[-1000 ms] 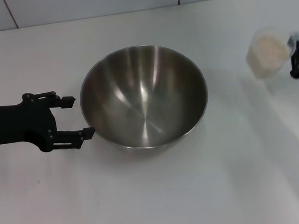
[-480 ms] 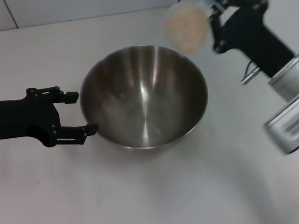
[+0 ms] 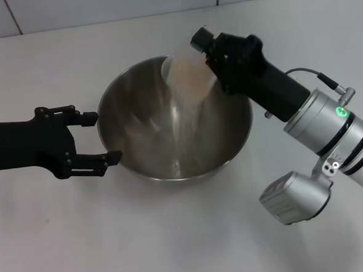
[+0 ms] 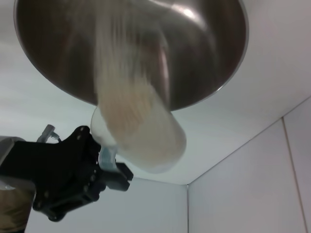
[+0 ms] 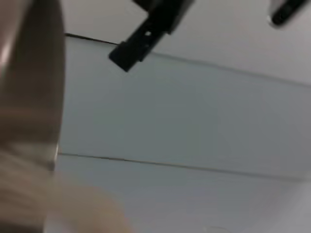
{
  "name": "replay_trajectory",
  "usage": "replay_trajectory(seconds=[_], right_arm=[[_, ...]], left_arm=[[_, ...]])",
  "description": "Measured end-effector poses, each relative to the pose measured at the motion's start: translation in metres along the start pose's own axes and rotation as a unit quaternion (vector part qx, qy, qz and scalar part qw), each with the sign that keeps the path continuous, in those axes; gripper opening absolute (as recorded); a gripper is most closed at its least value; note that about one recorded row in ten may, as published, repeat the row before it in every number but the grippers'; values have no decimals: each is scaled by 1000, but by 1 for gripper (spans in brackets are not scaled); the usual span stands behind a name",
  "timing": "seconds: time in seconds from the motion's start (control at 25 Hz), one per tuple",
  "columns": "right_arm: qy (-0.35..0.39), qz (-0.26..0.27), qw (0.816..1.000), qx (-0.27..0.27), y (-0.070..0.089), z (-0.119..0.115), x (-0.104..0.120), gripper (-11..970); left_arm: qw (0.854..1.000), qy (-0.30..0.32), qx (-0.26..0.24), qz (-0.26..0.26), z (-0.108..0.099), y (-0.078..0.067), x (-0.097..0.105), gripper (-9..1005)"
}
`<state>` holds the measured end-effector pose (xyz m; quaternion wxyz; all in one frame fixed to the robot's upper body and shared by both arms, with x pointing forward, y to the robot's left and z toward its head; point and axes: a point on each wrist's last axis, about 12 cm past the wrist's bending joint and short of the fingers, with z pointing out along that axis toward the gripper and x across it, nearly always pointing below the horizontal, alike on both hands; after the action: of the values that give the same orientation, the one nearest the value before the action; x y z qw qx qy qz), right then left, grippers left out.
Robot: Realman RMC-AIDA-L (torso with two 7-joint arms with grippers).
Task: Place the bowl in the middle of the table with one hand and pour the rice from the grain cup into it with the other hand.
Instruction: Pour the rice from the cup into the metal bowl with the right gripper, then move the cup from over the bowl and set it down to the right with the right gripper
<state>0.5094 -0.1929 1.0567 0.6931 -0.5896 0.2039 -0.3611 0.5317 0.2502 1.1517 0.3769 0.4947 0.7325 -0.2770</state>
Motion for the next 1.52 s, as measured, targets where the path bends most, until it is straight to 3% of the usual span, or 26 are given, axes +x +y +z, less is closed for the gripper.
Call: replay_trajectory(seconds=[0.08, 0.36, 0.68, 1.0, 1.04, 1.08, 1.12, 1.24, 1.28, 1.32, 1.36, 1.44, 1.48, 1.52], right_arm=[[-12, -59, 998, 6, -2, 4, -5, 47], [-29, -149, 988, 14, -4, 9, -12, 55], [-50, -273, 961, 5, 1, 10, -21, 64], [-57, -327, 943, 13, 0, 11, -26, 74], [-52, -314, 948, 18, -2, 11, -26, 75], [-32, -248, 967, 38, -9, 12, -27, 76], [-32, -248, 967, 38, -9, 12, -27, 77], [21, -54, 996, 71, -18, 10, -27, 81], [55, 93, 990, 91, -20, 6, -23, 82], [66, 159, 980, 100, -20, 3, -21, 83], [66, 159, 980, 100, -20, 3, -21, 84], [89, 300, 942, 122, -19, -3, -13, 86], [114, 407, 895, 143, -16, -12, -1, 88], [114, 407, 895, 143, -16, -12, -1, 89]], left_arm=[[1000, 0, 0, 0, 0, 0, 0, 862], [1000, 1, 4, 3, 2, -1, -2, 862], [1000, 2, 9, 5, 4, -1, -3, 862], [1000, 3, 14, 4, 7, 0, -4, 862], [1000, 3, 14, 4, 7, 0, -4, 862], [1000, 3, 15, 4, 8, 0, -4, 862], [1000, 3, 15, 4, 8, 0, -4, 862], [1000, 3, 14, 2, 7, 0, -4, 862], [1000, 3, 14, 2, 7, 0, -4, 862], [1000, 3, 14, 1, 7, 0, -3, 862], [1000, 4, 14, 1, 7, 0, -3, 862], [1000, 4, 14, 0, 7, 0, -3, 862], [1000, 3, 14, 0, 7, 0, -3, 862], [1000, 3, 14, 1, 7, 0, -4, 862]])
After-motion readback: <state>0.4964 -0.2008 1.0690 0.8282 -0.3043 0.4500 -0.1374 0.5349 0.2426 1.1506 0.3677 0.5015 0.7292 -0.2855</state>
